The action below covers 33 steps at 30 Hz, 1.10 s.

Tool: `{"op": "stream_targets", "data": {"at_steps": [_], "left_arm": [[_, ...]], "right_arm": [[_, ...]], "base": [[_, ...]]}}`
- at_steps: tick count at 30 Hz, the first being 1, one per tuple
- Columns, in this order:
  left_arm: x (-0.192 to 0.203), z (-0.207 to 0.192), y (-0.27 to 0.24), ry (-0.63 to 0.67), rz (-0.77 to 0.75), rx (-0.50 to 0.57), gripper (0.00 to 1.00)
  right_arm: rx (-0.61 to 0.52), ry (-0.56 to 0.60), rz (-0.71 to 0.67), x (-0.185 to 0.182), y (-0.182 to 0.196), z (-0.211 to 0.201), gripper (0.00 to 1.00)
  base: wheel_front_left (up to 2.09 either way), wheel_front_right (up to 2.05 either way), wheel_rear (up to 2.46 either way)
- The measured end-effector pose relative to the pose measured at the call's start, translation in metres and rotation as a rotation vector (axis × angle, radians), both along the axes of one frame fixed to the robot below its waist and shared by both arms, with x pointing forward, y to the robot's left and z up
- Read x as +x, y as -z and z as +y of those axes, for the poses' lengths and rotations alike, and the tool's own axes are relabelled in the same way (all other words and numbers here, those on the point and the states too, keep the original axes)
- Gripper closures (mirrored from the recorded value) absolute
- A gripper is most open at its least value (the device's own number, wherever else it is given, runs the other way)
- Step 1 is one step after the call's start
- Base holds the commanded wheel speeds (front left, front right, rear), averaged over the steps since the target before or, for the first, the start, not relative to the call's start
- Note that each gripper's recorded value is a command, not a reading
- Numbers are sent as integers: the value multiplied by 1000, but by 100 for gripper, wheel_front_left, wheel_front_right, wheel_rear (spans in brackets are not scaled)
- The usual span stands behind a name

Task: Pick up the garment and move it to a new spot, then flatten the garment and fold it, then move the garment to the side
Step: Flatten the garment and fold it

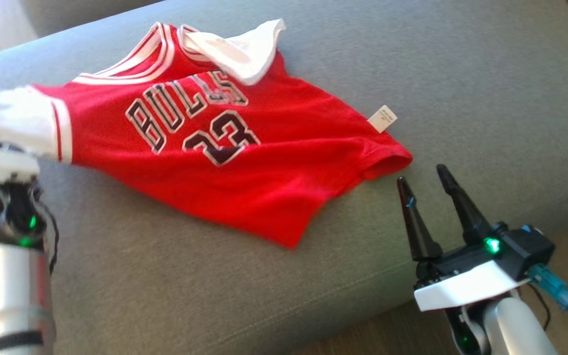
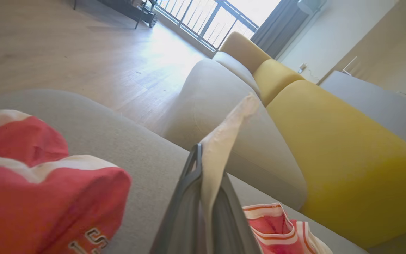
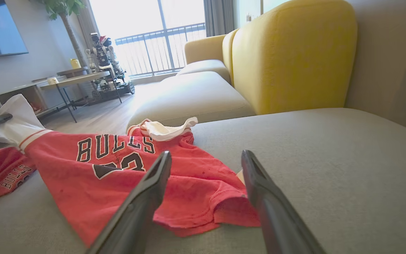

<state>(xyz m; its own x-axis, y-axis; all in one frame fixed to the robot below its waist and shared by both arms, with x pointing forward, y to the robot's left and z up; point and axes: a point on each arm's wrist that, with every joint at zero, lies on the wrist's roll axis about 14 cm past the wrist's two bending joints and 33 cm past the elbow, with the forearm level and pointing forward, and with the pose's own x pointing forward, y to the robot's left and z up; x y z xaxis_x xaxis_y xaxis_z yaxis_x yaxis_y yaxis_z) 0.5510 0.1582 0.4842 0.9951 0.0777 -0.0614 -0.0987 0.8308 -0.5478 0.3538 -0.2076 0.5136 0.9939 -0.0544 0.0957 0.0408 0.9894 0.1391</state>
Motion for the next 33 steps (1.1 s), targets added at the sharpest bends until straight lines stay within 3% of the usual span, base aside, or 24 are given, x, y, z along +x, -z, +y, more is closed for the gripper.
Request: {"op": "stream_targets", "data": {"at_steps": [3,4,5,6,15,22,28,33], "left_arm": [[-19,21,12,-46,10,26,100],[-25,23,16,-46,17,39,81],[-31,25,19,-42,18,61,29],[-37,27,20,-41,16,80,0],[-80,34,-28,-16,-158,321,0],[-125,32,-28,16,-158,403,0],[-154,6,-40,60,-188,417,0],[-177,-4,-31,76,-149,462,0]], "right_arm": [[2,-37,24,4,9,12,0],[5,-47,35,5,12,15,0],[9,-56,51,5,18,18,0],[13,-68,68,6,23,22,0],[166,-64,172,8,61,26,0],[254,-111,231,11,79,47,0],[280,-304,341,1,104,113,0],[215,-479,515,-31,147,162,0]], "base": [[0,0,0],[0,0,0],[0,0,0],[0,0,0],[0,0,0],[0,0,0],[0,0,0],[0,0,0]]}}
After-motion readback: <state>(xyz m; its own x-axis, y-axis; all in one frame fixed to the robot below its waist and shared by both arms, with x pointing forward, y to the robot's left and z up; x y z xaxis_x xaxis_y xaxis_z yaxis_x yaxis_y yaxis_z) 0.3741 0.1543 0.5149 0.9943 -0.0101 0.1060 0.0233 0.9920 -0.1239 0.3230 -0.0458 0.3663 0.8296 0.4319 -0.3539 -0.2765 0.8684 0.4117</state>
